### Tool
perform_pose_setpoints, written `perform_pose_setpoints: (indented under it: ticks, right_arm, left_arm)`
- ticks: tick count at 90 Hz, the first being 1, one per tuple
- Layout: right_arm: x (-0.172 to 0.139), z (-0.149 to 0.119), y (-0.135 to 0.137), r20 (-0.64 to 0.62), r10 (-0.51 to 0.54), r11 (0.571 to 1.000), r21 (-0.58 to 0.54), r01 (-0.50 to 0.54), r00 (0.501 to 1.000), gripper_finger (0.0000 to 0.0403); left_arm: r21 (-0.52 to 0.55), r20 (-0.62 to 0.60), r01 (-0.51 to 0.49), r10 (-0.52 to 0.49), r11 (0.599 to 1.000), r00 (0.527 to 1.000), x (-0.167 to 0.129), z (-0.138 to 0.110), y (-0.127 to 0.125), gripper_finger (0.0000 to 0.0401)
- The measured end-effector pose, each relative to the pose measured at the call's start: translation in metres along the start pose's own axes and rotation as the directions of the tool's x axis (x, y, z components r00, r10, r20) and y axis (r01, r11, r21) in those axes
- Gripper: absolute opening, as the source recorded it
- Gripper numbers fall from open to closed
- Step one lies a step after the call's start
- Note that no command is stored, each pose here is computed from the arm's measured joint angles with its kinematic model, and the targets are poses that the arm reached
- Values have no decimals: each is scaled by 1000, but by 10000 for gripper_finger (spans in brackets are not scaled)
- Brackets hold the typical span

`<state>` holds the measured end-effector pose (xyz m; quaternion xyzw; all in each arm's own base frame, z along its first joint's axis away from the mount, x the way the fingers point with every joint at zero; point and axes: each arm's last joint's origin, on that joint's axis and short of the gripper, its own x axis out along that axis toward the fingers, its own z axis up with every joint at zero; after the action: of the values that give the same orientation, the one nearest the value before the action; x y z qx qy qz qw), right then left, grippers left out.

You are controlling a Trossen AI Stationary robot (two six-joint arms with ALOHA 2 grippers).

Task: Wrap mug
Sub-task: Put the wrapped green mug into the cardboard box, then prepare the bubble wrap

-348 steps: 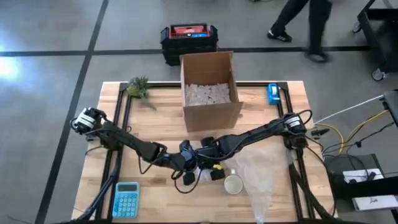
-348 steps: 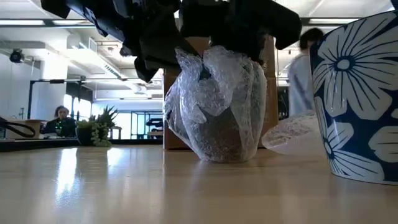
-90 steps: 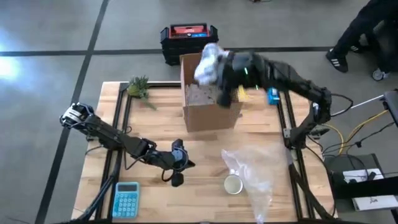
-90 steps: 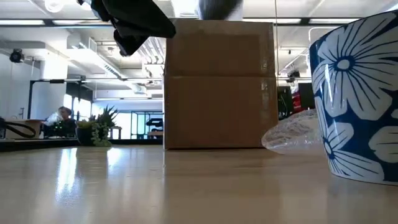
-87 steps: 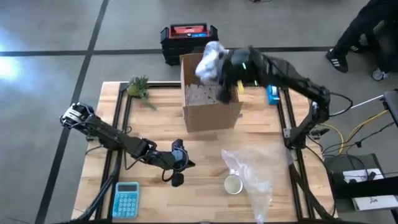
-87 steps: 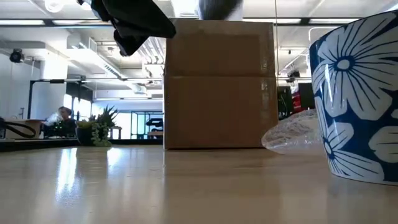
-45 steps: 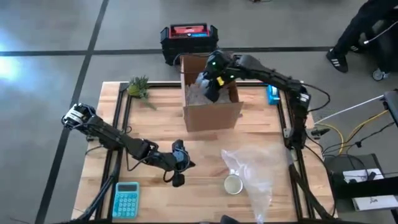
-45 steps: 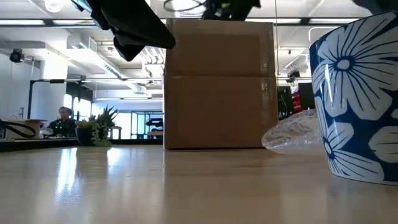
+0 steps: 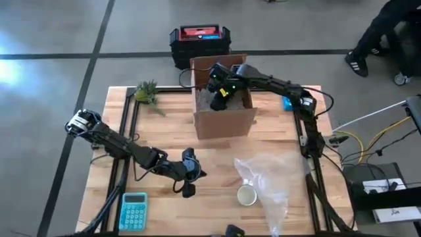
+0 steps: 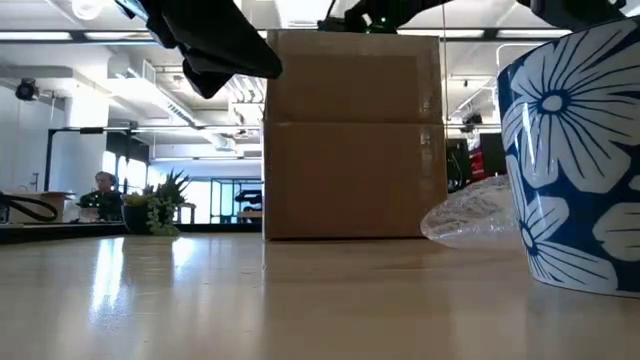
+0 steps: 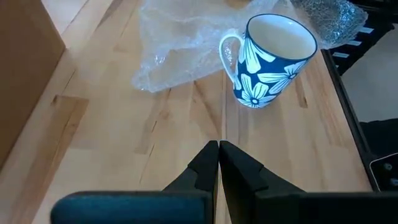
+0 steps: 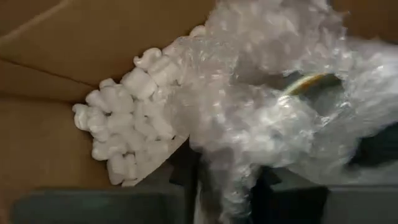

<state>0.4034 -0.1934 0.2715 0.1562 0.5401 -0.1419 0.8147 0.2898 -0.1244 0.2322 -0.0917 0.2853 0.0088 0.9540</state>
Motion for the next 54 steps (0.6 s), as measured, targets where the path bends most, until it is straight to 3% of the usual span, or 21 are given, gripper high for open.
perform_pose_setpoints:
  ticks: [23, 40, 54]
  right_arm:
    - [-18, 2, 2, 48, 1, 1000, -6, -1, 999, 196]
    - [-86, 2, 15, 200, 12, 998, -61, 0, 980, 235]
    - [-149, -15, 38, 322, 46, 994, -108, -12, 946, 251]
  left_arm:
    - [0, -2, 3, -3, 1000, 1000, 0, 0, 0, 1]
    - [-1, -1, 4, -4, 1000, 1000, 0, 0, 0, 1]
    - [0, -1, 4, -4, 1000, 1000, 0, 0, 0, 1]
